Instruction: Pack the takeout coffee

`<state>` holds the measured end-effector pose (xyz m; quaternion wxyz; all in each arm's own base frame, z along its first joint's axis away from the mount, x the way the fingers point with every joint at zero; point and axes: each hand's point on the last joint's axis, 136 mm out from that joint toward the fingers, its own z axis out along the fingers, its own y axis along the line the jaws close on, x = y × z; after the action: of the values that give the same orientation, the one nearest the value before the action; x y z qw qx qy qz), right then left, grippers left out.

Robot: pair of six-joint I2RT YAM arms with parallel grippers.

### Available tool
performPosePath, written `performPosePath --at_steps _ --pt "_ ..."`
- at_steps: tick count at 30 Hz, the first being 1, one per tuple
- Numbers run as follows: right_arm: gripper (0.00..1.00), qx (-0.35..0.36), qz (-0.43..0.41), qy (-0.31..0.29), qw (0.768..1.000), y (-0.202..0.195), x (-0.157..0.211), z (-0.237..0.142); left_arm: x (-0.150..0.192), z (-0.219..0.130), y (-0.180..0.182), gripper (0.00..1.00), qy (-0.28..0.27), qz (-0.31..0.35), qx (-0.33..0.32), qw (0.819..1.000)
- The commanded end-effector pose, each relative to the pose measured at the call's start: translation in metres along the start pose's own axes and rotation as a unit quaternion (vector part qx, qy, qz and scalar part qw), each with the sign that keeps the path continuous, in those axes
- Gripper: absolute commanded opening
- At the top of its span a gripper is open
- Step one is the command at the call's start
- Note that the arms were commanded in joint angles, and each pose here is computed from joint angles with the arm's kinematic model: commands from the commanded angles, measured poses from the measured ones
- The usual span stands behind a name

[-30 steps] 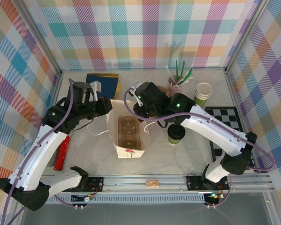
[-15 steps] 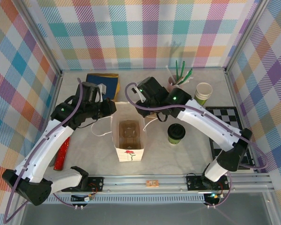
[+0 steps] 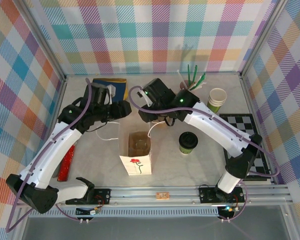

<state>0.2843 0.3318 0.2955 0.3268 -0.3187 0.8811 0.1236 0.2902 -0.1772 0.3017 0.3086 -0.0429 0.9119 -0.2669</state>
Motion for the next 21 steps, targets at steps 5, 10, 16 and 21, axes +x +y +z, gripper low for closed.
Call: performPosePath --at_steps 5,10,16,21 --pt "0.5 0.015 -0.014 -0.014 1.0 -0.01 -0.02 -0.019 -0.035 -0.041 -0.002 0.69 -0.051 0.059 -0.046 0.996" --pt "0.69 0.037 -0.018 -0.052 0.998 -0.023 -0.034 -0.062 -0.05 -0.068 0.023 0.71 -0.085 0.027 -0.06 0.994" --pt "0.99 0.071 0.006 -0.067 0.995 -0.053 -0.015 -0.106 -0.025 -0.077 0.052 0.77 -0.066 -0.057 0.006 0.996" --pt "0.99 0.067 0.051 -0.065 0.994 -0.066 0.013 -0.121 0.014 -0.081 0.061 0.9 -0.028 -0.052 0.0 0.998"
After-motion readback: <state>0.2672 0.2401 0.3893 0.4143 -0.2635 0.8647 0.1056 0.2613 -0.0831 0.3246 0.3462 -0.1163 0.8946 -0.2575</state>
